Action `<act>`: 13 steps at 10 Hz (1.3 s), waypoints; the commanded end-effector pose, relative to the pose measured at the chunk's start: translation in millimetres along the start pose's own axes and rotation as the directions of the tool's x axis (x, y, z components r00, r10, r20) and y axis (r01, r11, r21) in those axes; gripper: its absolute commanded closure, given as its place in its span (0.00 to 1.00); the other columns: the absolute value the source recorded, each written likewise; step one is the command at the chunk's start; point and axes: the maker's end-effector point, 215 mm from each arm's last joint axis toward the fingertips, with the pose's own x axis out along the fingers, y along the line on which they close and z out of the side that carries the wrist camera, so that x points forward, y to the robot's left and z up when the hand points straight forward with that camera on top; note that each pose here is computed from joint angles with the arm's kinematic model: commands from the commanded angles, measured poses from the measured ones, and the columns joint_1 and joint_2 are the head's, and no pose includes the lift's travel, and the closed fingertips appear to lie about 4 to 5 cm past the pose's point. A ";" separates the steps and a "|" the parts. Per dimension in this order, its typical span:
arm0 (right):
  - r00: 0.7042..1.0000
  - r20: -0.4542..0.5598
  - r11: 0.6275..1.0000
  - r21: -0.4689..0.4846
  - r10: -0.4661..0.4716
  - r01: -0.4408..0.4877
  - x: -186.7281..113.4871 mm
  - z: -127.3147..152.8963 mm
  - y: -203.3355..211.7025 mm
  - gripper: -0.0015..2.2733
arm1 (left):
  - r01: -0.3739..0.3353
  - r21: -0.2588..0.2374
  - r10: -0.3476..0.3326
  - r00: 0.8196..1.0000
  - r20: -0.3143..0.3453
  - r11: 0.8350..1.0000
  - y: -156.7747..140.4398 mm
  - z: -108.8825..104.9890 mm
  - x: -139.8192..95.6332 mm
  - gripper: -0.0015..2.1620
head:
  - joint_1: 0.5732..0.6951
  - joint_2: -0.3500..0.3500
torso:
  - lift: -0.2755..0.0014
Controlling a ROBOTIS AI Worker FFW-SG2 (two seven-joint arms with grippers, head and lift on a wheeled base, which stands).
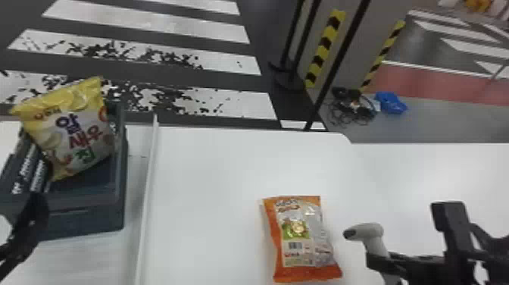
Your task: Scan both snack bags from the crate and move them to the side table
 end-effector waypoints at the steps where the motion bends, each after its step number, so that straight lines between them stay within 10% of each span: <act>1: 1.000 -0.024 1.000 0.030 0.010 -0.009 -16.5 -11.5 18.9 0.98 | 0.002 -0.002 -0.002 1.000 0.004 1.000 -0.7 1.2 1.8 0.05 | 1.00 0.13 | 0.64; 7: 0.993 0.044 0.994 -0.019 0.109 -0.108 -56.4 6.0 103.3 0.98 | 0.012 -0.013 -0.012 1.000 0.001 1.000 -5.7 -3.8 5.9 0.05 | 1.00 0.26 | 0.64; 13: 0.986 -0.059 0.984 -0.087 0.153 -0.158 -16.6 -19.1 157.7 0.98 | 0.017 -0.010 -0.017 1.000 -0.002 1.000 -3.9 -4.7 6.8 0.05 | 1.00 0.46 | 0.64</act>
